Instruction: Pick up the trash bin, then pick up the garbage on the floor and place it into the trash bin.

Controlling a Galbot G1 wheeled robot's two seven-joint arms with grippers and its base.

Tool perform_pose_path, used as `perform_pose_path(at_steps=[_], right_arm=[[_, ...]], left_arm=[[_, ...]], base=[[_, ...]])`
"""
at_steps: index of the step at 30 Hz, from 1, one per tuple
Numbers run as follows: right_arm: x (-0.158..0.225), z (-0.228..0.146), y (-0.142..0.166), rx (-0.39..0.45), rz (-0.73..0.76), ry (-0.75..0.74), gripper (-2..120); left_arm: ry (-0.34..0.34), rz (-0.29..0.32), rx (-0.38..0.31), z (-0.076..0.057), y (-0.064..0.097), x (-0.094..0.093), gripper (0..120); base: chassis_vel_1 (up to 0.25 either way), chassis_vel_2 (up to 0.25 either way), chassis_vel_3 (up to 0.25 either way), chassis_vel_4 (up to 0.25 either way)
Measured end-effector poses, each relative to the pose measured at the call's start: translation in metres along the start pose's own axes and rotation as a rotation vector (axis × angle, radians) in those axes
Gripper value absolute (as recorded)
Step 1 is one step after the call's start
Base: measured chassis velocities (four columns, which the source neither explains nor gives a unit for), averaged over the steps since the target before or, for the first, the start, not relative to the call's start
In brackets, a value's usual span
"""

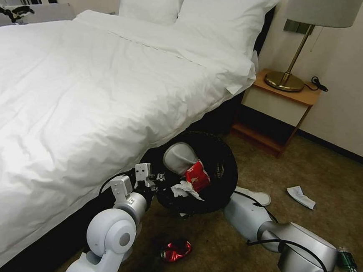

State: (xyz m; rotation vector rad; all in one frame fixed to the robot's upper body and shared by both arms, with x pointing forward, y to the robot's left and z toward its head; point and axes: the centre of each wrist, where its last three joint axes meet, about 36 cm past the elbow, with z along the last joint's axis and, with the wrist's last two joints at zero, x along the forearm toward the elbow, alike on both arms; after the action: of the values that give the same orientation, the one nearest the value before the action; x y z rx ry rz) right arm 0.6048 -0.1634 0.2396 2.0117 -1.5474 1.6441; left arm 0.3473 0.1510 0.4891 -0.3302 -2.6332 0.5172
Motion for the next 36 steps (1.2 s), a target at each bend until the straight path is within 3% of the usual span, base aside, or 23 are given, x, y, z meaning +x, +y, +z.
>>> perform_pose_path(at_steps=[4,5,18,23,30,36], right_arm=[[-0.001,-0.001,-0.001,0.000,0.004,0.001,24],[-0.001,-0.002,-0.001,-0.001,0.006,0.001,32],[-0.006,-0.018,-0.004,-0.024,0.037,-0.041,76],[-0.004,-0.038,-0.002,-0.078,0.059,-0.104,96],[0.004,-0.052,0.013,-0.177,0.063,-0.183,100],[0.021,-0.032,0.041,-0.254,-0.008,-0.204,100]], left_arm=[[-0.003,-0.001,-0.003,0.000,0.000,0.000,1],[-0.007,-0.002,-0.005,-0.001,0.001,0.000,1],[-0.051,-0.017,-0.038,-0.006,0.005,0.000,0],[-0.060,-0.024,-0.041,-0.006,0.006,0.000,0],[-0.067,-0.021,-0.043,-0.008,0.008,0.000,0],[-0.076,-0.025,-0.044,-0.008,0.009,-0.001,0]], base=[[0.000,0.000,0.000,0.000],[0.000,0.000,0.000,0.000],[0.000,0.000,0.000,0.000],[0.000,0.000,0.000,0.000],[0.000,0.000,0.000,0.000],[0.000,0.000,0.000,0.000]])
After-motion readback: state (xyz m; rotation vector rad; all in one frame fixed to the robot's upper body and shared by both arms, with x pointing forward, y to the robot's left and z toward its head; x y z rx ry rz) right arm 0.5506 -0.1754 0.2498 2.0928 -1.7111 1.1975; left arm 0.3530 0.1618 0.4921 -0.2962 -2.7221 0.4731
